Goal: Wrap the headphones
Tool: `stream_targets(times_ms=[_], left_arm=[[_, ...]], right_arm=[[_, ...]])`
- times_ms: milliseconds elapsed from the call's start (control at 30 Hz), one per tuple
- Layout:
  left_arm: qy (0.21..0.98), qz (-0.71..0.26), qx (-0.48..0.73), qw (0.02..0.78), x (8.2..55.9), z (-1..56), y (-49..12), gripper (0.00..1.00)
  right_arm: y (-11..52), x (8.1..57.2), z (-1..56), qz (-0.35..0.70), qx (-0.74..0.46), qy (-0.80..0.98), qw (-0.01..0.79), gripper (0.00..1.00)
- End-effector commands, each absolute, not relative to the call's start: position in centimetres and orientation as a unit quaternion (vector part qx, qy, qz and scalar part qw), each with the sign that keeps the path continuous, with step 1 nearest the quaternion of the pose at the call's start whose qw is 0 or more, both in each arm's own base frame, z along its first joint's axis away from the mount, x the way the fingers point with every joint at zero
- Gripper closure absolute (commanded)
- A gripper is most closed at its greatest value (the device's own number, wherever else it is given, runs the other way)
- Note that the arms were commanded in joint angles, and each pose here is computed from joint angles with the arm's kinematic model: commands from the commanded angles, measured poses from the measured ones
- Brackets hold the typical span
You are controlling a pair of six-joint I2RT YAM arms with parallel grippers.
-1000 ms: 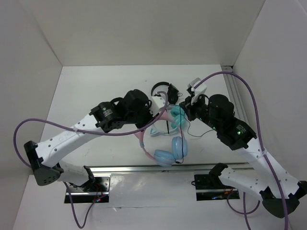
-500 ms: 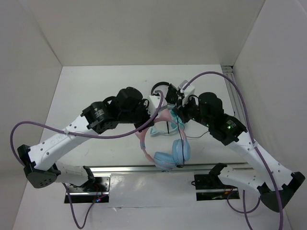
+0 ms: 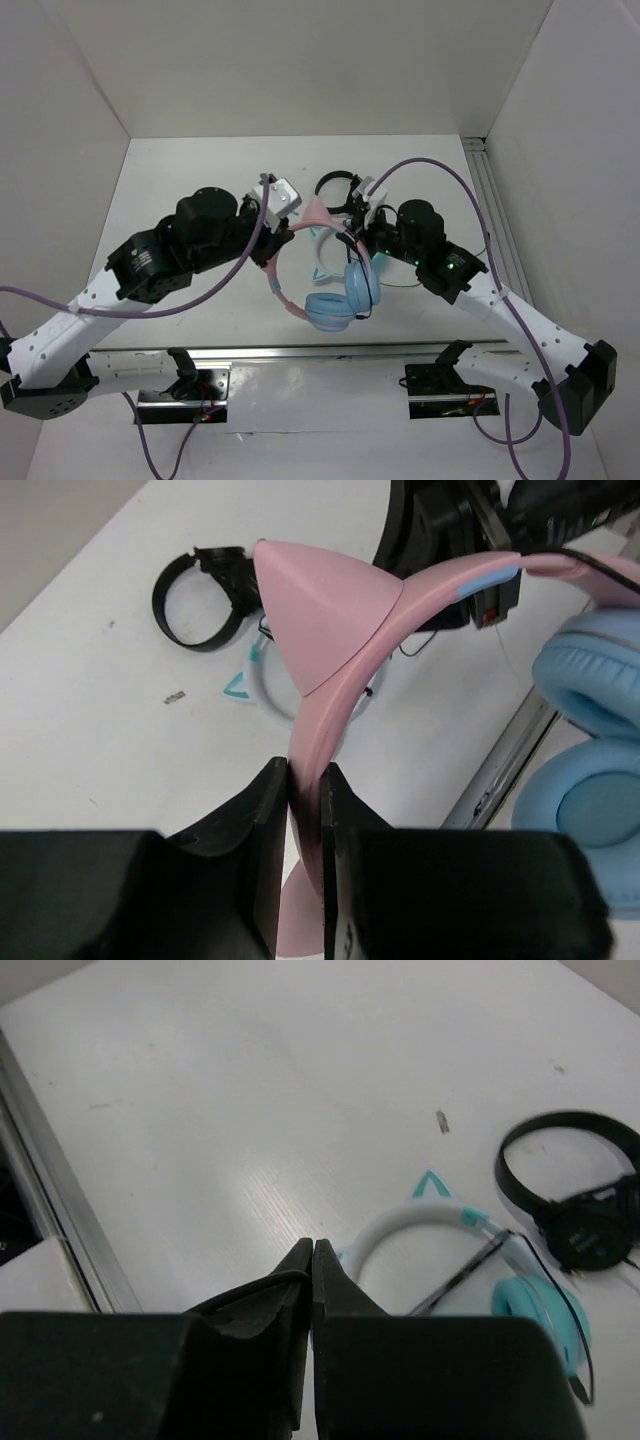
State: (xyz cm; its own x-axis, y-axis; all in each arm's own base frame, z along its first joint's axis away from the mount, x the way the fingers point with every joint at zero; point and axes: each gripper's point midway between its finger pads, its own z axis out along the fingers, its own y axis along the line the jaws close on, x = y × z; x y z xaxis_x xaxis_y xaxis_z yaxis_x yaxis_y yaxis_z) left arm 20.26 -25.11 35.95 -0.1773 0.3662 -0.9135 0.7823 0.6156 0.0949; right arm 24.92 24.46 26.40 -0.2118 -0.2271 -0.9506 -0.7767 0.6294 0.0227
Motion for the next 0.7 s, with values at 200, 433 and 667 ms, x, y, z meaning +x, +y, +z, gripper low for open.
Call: stream_targets(times_ms=[200,433,667], left_arm=[[0.651,-0.347,0.225,0.636,18.8,48.8,-24.0,1.0],[0.658,-0.345,0.125,0.658,20.4,49.5,-22.2,1.0],[0.665,-0.294,-0.057,0.684,22.8,50.9,-16.7,1.0]], right_arm=[[31.3,25.2,29.4,0.437,-0.346,0.586,0.589,0.59],[34.0,25.9,26.4,0.5,-0.335,0.566,0.563,0.49],[34.9,25.2,20.8,0.534,-0.308,0.582,0.53,0.78]])
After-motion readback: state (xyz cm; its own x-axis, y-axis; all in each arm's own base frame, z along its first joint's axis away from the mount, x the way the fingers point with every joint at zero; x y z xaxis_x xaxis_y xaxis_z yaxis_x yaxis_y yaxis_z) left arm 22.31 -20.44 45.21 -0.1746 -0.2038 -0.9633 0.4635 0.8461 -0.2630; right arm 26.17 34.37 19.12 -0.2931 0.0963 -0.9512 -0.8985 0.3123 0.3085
